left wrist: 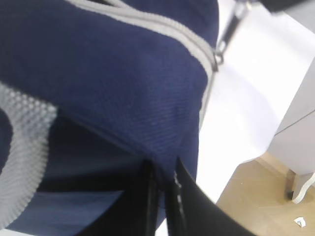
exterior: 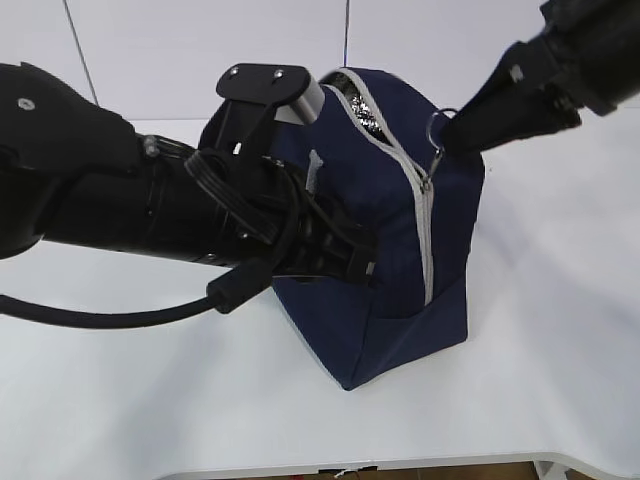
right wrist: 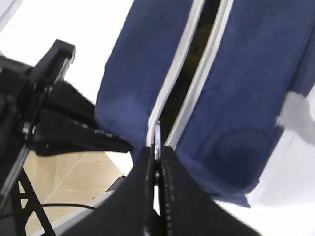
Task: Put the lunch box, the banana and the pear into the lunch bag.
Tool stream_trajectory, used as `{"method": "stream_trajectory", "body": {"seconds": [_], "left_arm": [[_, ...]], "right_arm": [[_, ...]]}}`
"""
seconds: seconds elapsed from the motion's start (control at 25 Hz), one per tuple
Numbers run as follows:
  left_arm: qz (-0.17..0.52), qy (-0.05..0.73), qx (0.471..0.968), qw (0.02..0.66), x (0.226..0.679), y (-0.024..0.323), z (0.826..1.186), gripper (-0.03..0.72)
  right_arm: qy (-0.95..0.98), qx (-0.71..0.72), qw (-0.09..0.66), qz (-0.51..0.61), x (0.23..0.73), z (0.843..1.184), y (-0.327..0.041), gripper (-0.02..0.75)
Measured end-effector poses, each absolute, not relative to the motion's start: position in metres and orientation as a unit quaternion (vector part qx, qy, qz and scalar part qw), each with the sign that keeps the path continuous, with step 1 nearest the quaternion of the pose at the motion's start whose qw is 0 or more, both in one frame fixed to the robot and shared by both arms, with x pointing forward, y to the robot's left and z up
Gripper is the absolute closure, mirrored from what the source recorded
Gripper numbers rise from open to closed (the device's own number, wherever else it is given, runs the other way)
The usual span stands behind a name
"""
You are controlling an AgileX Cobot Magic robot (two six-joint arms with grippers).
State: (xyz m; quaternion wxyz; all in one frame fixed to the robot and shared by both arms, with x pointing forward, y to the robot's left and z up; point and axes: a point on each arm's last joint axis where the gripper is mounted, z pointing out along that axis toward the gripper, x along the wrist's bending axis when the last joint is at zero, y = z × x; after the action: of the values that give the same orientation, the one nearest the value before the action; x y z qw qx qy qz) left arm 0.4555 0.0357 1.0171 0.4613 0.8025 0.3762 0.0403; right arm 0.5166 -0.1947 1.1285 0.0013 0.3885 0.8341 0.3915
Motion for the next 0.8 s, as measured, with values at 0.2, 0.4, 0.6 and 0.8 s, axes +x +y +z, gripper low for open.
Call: {"method": "stream_trajectory", "body": {"seconds": [0.2,0.4,0.6,0.8], "left_arm": [[0.040,0.375,0.803,0.461,0.455,0.035,1.018,0.703],[0.034,0.372,0.806,0.460,0.454,0.035,1.017,0.703],[0.034,0.372,0.806,0.460,0.454,0.035,1.017,0.703],[0.034,0.371,0.806,0.461,0.454,0.035,1.018,0.703]], "right_arm": [[0.838,0.386,-0.015,0.385,0.535,1.139,-0.190,0.720],[0.838,0.391,-0.022,0.381,0.549,1.146,-0.187,0.720],[0.835,0.393,-0.021,0.385,0.559,1.153,-0.185,0.720],[0.833,0.388,-0.023,0.394,0.576,1.156,-0.181,0.720]]}}
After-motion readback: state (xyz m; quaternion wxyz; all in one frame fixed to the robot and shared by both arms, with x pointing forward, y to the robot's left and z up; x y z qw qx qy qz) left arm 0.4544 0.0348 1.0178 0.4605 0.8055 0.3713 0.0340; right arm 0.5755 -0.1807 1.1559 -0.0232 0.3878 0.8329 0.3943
